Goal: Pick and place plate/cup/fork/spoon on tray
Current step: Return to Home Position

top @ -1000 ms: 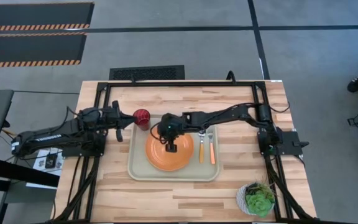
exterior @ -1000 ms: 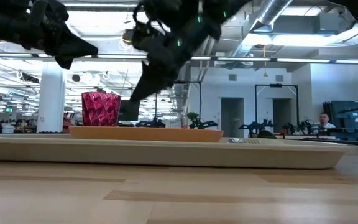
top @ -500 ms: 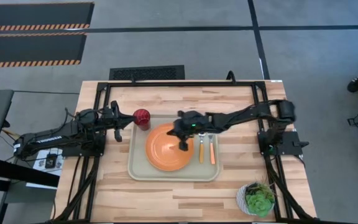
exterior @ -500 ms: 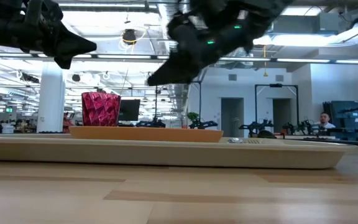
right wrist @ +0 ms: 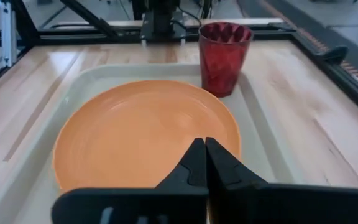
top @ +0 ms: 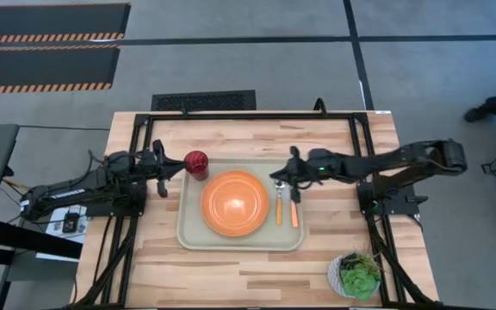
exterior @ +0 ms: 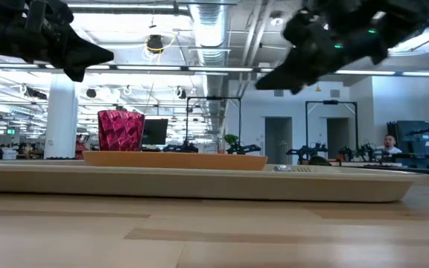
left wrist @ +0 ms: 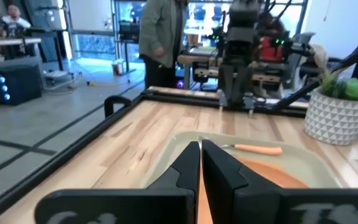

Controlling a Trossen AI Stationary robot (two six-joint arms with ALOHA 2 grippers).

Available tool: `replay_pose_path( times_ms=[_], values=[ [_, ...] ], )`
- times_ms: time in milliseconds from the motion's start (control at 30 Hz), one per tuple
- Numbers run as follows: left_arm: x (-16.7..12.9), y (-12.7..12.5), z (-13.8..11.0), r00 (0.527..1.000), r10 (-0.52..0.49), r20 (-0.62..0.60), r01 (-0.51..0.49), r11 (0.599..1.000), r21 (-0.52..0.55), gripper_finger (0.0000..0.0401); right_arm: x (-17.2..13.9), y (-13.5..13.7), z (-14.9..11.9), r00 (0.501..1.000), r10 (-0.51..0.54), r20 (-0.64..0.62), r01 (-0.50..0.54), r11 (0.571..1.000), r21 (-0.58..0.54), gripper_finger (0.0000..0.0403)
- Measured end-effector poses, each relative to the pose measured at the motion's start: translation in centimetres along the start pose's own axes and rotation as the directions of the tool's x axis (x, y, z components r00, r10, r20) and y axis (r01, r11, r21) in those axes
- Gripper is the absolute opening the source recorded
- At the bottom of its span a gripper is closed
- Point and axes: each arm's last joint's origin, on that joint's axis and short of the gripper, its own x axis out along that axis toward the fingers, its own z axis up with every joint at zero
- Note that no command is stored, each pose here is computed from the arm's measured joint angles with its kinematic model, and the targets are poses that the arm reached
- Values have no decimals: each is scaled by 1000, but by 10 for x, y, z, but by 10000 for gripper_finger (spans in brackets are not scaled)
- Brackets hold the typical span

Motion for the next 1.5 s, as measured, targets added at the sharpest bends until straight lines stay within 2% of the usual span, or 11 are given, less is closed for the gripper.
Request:
replay_pose_path(
  times_ms=[133,333,567,733,900,1067,1400,1500],
  values=[
    [-3,0,2,999,-8,42,8,1000,0,6,-29,-2,-14,999,-17,46,17,1000,-1,3],
    [-8,0,-13,998,-5,61,8,999,-46,6,-66,-4,-31,992,-41,122,40,999,8,5],
    [-12,0,-17,994,-5,110,10,999,-49,6,-97,-4,-55,971,-104,215,100,995,26,4],
    [-12,0,-20,997,2,79,1,999,-38,6,-109,-3,-72,949,-176,263,170,984,44,3],
    [-12,1,-20,997,10,79,-6,999,-46,6,-117,2,-86,933,-198,301,191,980,54,3],
    [-12,1,-22,998,18,61,-15,999,-52,6,-123,5,-87,920,-241,309,232,970,66,3],
    [-9,2,-34,1000,20,21,-19,998,-61,6,-136,10,-93,921,-229,315,223,973,56,5],
    [-7,1,-35,999,-5,54,8,998,-65,6,-142,10,-90,908,-193,371,183,981,61,5]
  ],
)
